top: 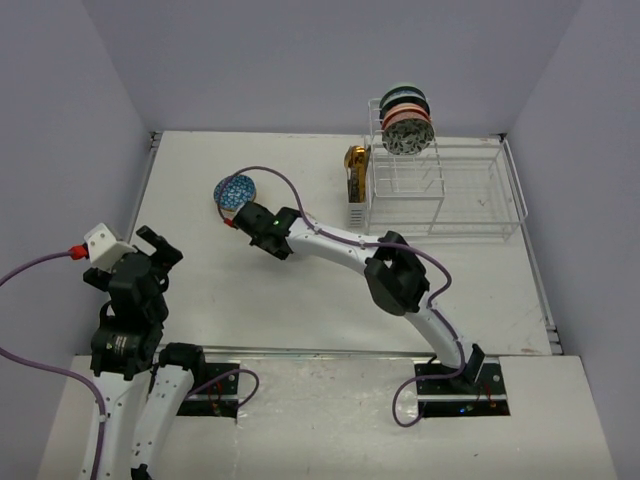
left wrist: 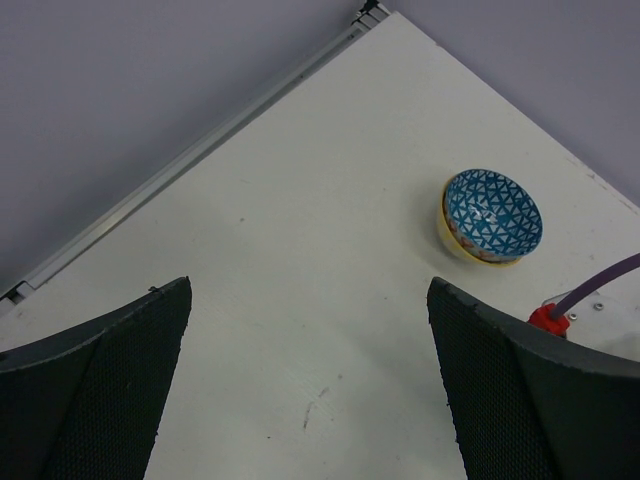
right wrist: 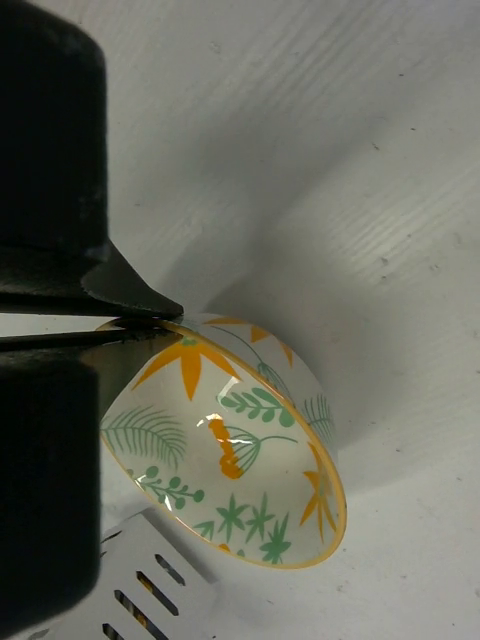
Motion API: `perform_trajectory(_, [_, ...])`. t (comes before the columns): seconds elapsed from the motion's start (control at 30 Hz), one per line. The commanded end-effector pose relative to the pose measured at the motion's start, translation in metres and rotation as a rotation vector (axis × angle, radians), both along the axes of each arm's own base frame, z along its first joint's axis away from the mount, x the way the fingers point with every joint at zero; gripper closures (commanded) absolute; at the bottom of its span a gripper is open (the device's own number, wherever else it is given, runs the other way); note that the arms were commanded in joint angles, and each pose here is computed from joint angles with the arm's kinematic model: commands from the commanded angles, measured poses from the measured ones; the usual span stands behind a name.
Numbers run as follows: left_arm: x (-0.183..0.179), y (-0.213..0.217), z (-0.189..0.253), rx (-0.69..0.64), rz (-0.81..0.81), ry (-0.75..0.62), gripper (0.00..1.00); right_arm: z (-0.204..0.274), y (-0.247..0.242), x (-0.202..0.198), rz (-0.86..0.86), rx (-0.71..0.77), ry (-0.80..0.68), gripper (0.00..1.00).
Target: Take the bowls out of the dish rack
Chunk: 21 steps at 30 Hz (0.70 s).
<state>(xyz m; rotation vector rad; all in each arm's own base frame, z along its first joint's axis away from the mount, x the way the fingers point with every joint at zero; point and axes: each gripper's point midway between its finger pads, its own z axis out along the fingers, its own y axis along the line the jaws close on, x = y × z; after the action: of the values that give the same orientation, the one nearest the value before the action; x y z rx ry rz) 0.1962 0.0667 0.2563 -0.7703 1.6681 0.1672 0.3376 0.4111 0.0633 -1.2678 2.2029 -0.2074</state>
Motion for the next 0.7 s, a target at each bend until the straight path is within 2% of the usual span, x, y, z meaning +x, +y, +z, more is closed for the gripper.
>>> perform_trajectory(0.0, [-0.001,0.001,0.015,-0.003,0.007,-0.052,0.0,0.025,-0.011,-0.01,0.059,-0.082,-0.013,1.0])
perform_trajectory(0.17, [0.001,-0.002,0.014,-0.002,-0.011,-0.05,0.0,0.01,-0.028,-0.023,0.073,-0.172,0.053,1.0])
perform_trajectory(0.3, [0.003,-0.005,0.014,0.002,-0.031,-0.05,0.0,0.009,-0.032,-0.028,0.073,-0.168,0.064,0.99])
perform_trajectory(0.37, [0.004,-0.005,0.014,0.004,-0.037,-0.052,0.0,0.015,-0.03,-0.03,0.066,-0.144,0.056,0.84])
perform_trajectory(0.4, [0.005,-0.006,0.014,0.003,-0.043,-0.051,0.0,0.018,-0.026,-0.03,0.07,-0.124,0.05,0.65])
perform_trajectory(0.53, [0.01,-0.012,0.012,0.009,-0.081,-0.043,0.0,0.048,-0.013,-0.034,0.086,-0.019,0.035,0.52])
perform_trajectory(0.57, [0.011,-0.013,0.013,0.011,-0.087,-0.045,0.0,0.065,-0.011,-0.035,0.088,0.026,0.022,0.47])
perform_trajectory(0.6, [0.012,-0.014,0.011,0.013,-0.093,-0.036,0.0,0.077,-0.009,-0.035,0.087,0.058,0.012,0.38])
perform_trajectory(0.67, [0.012,-0.014,0.012,0.011,-0.095,-0.04,0.0,0.105,-0.006,-0.037,0.086,0.123,-0.013,0.33])
